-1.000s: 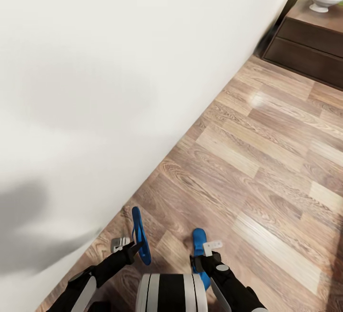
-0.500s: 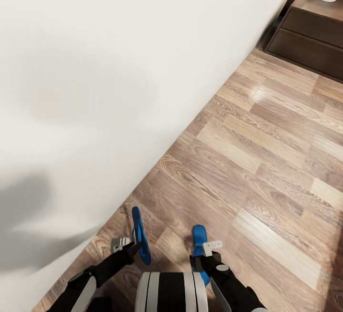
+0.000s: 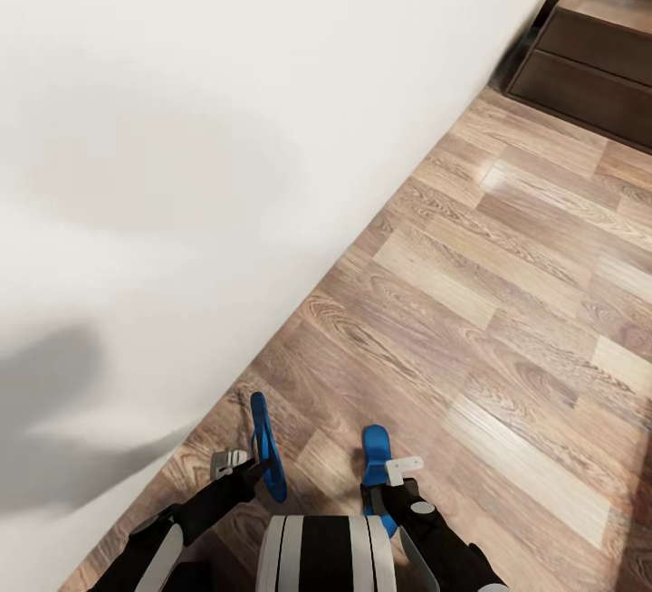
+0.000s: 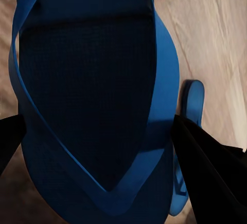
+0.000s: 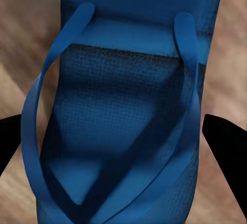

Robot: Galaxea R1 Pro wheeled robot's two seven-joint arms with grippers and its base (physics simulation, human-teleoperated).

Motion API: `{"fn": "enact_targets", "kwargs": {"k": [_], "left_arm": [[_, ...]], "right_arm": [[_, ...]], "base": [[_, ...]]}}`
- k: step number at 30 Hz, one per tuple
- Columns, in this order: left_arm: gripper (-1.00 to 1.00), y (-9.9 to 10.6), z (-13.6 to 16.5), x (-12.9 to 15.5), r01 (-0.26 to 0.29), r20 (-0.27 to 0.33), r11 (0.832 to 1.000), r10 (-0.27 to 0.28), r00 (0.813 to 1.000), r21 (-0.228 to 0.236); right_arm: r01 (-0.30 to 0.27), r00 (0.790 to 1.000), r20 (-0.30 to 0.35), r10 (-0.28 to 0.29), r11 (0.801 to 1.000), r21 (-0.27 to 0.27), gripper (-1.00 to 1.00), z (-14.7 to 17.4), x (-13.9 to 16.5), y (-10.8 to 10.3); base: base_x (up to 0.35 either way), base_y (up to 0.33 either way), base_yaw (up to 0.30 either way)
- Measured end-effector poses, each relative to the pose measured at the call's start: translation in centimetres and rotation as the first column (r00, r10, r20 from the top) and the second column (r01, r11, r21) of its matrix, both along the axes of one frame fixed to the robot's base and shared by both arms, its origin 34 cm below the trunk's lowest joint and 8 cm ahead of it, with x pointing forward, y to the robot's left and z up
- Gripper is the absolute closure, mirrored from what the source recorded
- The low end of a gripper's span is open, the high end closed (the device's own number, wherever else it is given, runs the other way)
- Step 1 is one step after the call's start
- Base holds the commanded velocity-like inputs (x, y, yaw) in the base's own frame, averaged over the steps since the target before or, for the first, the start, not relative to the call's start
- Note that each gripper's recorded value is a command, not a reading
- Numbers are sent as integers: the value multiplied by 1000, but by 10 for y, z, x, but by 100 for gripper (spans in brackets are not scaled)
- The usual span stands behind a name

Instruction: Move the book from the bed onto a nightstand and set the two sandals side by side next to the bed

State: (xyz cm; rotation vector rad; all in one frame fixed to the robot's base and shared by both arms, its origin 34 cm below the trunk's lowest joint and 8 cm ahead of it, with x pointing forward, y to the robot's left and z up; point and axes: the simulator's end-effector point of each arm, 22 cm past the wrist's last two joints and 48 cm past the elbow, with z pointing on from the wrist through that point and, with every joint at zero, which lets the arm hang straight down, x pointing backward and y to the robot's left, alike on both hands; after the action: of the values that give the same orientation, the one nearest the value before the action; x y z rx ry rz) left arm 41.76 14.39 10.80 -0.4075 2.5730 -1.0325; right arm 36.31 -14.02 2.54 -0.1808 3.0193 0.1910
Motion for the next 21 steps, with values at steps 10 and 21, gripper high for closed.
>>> {"fn": "enact_targets", "kwargs": {"k": [10,21], "left_arm": [[100,0,0,0,0,-1,1000,0,1000,-1],[100,0,7,8,-1,18,1000,1,1000,-1]], "right_arm": [[0,1000,0,0,1000,1,100,0,0,0],[1,1000,20,-1,1000,1,100,6,9,0]], "base": [[0,0,0],[0,0,0]]}}
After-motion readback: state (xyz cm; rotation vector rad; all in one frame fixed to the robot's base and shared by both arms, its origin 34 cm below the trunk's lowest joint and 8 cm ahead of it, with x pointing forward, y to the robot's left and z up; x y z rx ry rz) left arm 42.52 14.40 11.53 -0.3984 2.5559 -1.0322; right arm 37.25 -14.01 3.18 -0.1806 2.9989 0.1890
